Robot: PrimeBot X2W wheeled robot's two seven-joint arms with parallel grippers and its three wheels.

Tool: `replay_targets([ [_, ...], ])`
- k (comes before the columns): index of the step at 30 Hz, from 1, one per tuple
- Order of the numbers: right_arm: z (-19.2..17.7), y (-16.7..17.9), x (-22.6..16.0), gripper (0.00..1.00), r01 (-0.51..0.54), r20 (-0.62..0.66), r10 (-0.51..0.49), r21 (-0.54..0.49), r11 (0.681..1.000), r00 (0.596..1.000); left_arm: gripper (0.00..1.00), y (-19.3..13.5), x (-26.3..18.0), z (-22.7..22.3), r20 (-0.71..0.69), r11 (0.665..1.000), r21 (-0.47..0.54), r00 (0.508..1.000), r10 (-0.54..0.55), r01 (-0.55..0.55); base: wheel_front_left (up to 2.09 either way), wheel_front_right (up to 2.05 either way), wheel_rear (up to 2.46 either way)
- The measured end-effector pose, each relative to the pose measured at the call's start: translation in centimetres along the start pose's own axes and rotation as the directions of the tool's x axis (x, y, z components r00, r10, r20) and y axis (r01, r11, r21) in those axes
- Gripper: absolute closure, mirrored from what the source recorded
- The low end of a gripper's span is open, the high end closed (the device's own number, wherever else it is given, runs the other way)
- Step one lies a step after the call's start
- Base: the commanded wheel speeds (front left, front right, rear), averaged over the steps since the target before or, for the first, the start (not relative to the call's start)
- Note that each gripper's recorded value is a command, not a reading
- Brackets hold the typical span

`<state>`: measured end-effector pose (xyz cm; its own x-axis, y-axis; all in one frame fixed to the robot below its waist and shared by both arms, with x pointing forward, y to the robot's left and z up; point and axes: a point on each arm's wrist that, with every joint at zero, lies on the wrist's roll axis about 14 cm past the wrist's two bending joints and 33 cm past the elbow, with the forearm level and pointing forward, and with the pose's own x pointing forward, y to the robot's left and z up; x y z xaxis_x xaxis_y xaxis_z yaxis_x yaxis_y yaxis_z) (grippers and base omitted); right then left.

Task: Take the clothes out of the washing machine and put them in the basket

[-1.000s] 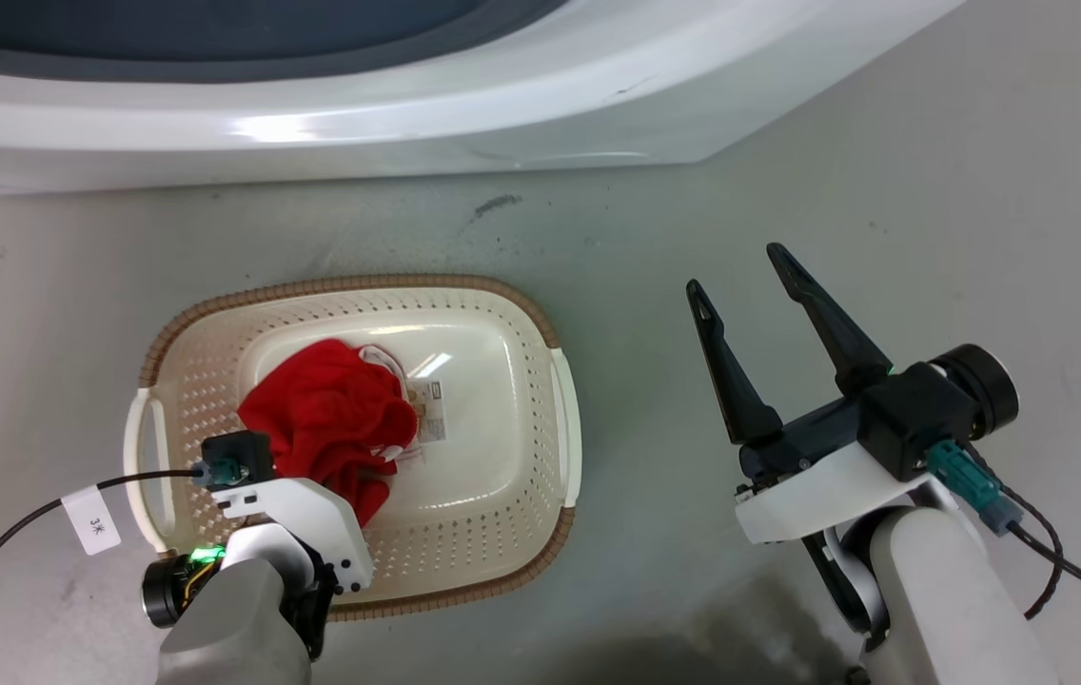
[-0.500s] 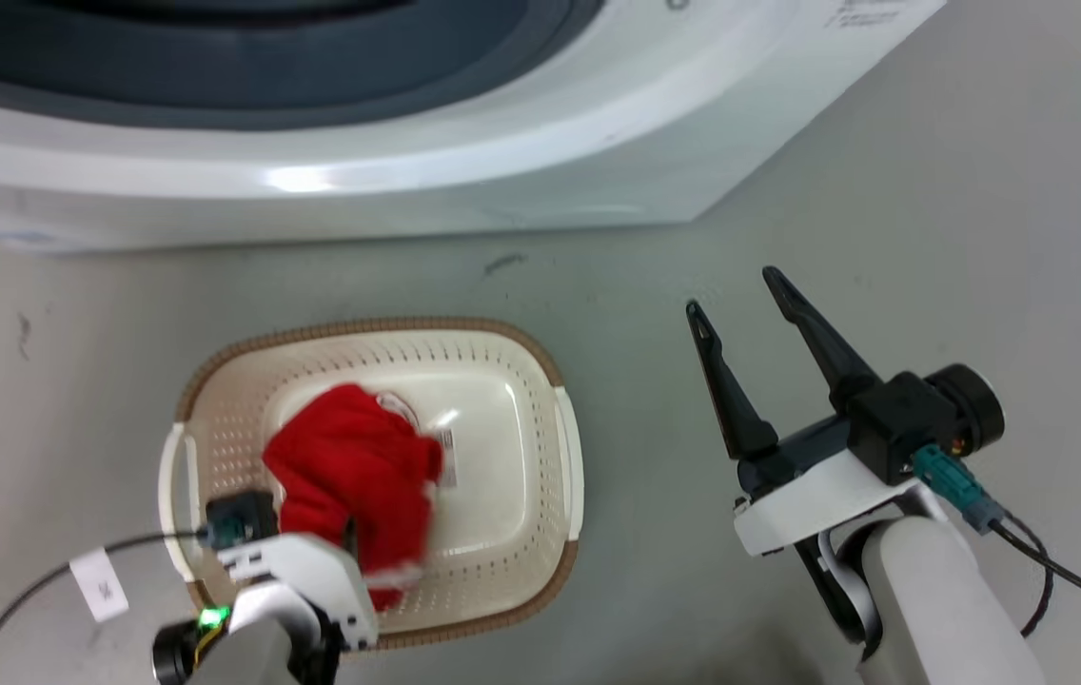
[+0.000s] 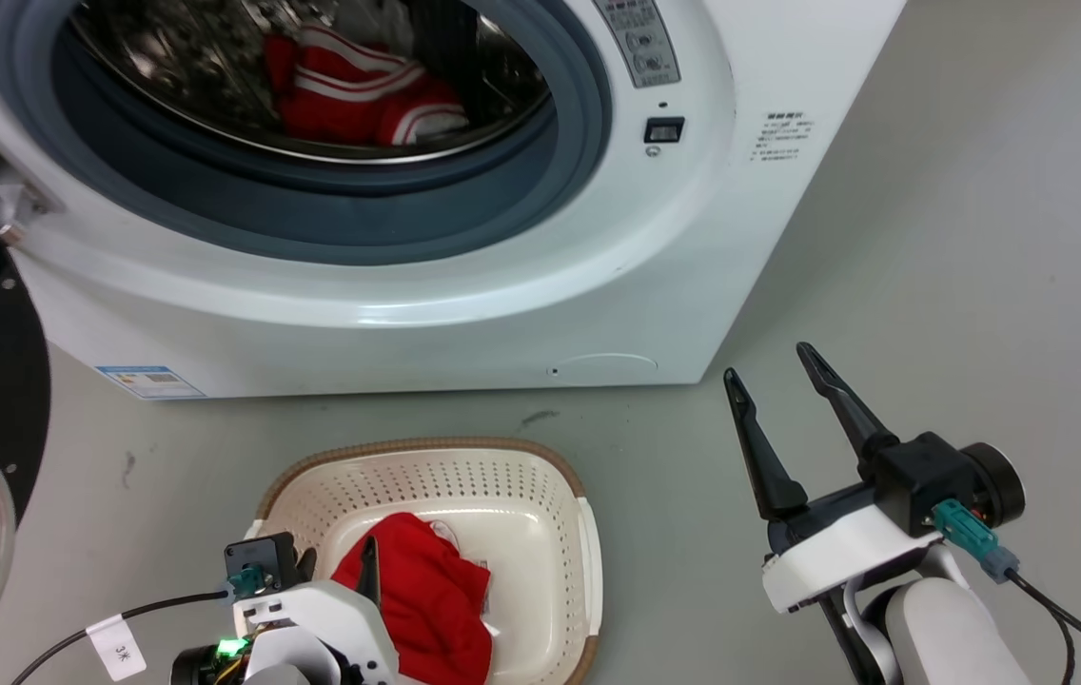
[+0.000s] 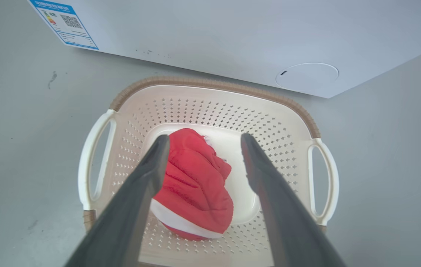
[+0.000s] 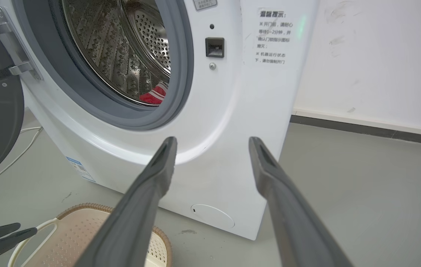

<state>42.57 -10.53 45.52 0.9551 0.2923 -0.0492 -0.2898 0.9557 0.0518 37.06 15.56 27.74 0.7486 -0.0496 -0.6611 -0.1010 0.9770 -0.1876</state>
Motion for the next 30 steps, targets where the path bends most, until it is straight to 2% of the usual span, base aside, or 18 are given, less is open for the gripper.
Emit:
replay_targets([
  [4, 1.0, 0.0, -0.5, 0.0, 0.005, 0.019, -0.005, -0.012, 1.0, 1.0, 0.0, -0.5, -1.0, 3.4, 0.136, 0.999, 0.029, 0.991, -0.018, 0.014, 0.0, 0.0, 0.0],
  [8, 1.9, -0.1, -0.9, 0.0, 0.014, 0.04, -0.013, -0.022, 1.0, 0.999, 0.0, -1.0, -2.1, 7.7, 0.285, 0.998, 0.054, 0.958, -0.036, 0.022, 0.0, 0.0, 0.0],
  [16, 2.8, -0.7, -1.3, 0.0, 0.035, 0.057, -0.033, -0.032, 0.999, 0.998, 0.0, -2.5, -5.0, 16.1, 0.545, 0.993, 0.117, 0.834, -0.091, 0.032, 0.0, 0.0, 0.0],
  [23, 2.6, -1.1, -1.1, 0.0, 0.045, 0.052, -0.043, -0.041, 0.998, 0.998, 0.0, -4.2, -5.3, 21.8, 0.657, 0.987, 0.151, 0.741, -0.136, 0.047, 0.0, 0.0, 0.0],
  [30, 1.6, -2.5, -0.8, 0.0, 0.076, 0.028, -0.075, -0.036, 0.996, 0.997, 0.0, -5.5, -2.5, 26.6, 0.69, 0.976, 0.21, 0.699, -0.191, 0.06, 0.0, 0.0, 0.0],
])
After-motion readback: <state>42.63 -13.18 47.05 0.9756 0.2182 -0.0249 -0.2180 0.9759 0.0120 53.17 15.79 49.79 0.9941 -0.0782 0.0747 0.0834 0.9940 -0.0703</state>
